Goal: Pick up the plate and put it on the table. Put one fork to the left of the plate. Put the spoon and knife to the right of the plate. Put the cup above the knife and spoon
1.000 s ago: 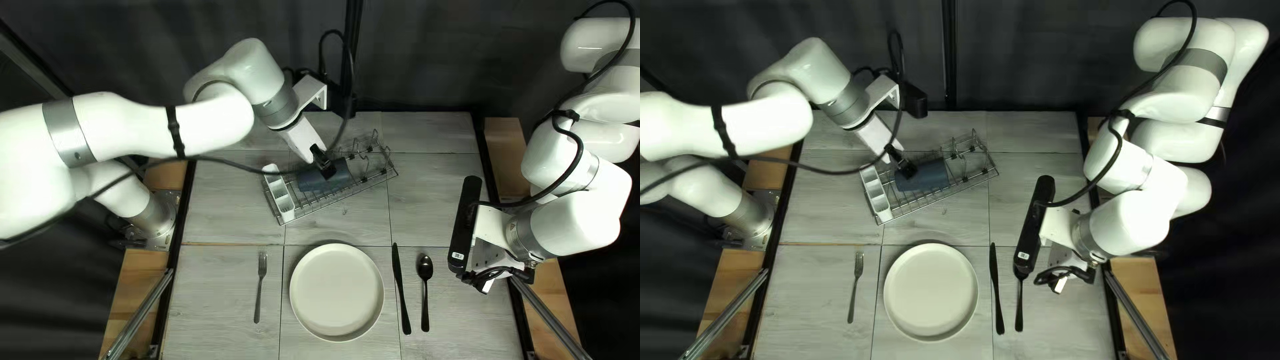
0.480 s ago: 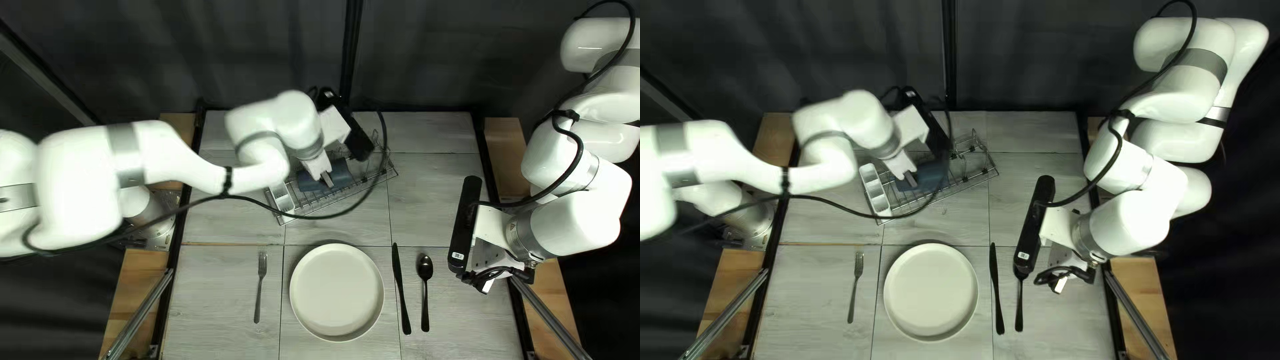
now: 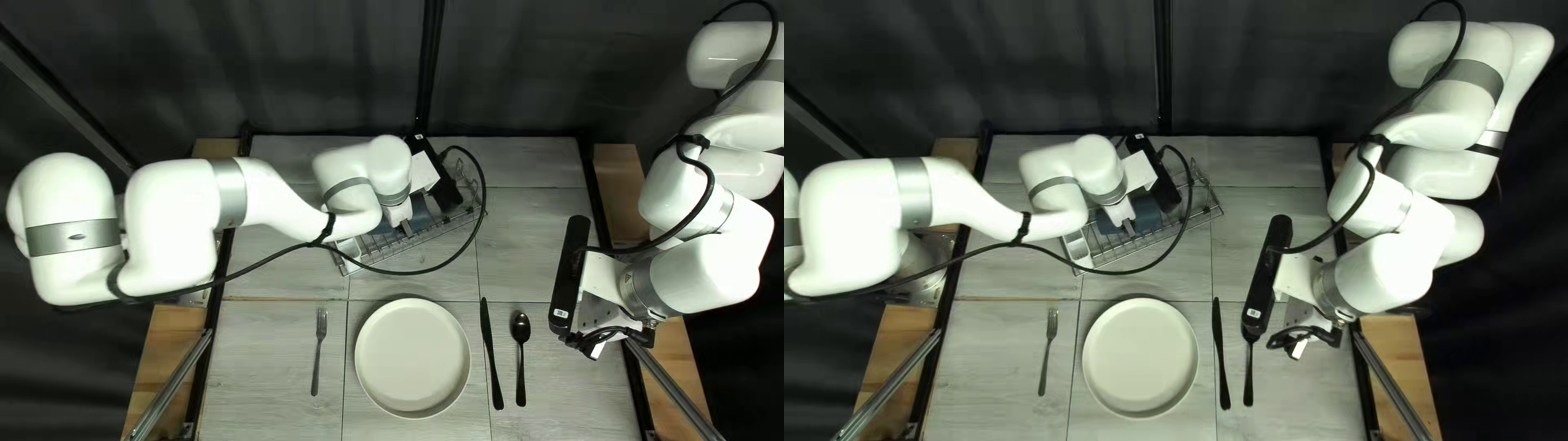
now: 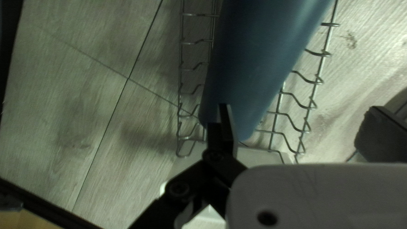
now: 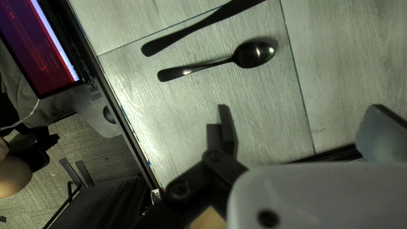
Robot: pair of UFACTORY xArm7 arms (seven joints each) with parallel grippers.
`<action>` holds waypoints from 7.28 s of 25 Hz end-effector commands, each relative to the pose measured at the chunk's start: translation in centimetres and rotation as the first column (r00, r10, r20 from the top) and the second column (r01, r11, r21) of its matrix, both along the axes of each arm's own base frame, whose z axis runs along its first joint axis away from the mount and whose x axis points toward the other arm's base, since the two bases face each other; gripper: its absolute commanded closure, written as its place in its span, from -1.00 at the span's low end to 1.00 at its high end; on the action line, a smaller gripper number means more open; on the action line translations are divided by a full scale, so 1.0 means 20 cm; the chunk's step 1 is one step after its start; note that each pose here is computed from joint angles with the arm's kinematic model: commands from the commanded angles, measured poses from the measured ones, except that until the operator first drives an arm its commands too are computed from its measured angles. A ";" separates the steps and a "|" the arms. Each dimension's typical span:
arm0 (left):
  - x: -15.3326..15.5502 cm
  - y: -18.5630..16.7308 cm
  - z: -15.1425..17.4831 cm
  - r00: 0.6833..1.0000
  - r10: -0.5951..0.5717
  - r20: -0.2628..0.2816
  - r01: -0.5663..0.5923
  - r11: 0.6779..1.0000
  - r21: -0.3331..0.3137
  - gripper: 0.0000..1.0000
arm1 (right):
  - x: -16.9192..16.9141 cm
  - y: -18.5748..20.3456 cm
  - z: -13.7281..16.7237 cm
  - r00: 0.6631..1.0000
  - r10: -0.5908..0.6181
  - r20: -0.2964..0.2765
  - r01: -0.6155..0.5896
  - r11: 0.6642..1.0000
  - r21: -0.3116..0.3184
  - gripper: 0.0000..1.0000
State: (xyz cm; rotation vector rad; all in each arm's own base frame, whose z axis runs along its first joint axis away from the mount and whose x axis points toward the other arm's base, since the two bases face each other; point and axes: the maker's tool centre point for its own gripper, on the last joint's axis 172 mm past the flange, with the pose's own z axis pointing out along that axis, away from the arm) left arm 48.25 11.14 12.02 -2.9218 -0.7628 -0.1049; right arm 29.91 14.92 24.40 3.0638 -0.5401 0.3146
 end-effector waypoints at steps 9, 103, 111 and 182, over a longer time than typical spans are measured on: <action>-0.03 0.02 -0.19 0.986 -0.167 0.013 0.167 0.975 -0.149 -1.00 | 0.00 0.00 0.00 1.000 0.000 0.000 0.000 1.000 0.000 -1.00; 0.14 -1.47 -0.23 0.982 0.013 0.188 0.030 0.974 -0.223 -1.00 | 0.00 0.00 0.00 1.000 0.000 0.000 0.000 1.000 0.000 -1.00; -0.10 -1.20 0.14 0.981 0.035 0.193 -0.003 0.987 -0.162 -1.00 | 0.00 0.00 0.00 1.000 0.000 0.000 0.000 1.000 0.000 -1.00; -0.76 -0.56 1.10 0.976 -0.089 0.199 0.077 0.995 0.066 -1.00 | 1.11 -0.33 -0.68 0.954 -0.036 0.299 -0.030 0.976 0.213 -1.00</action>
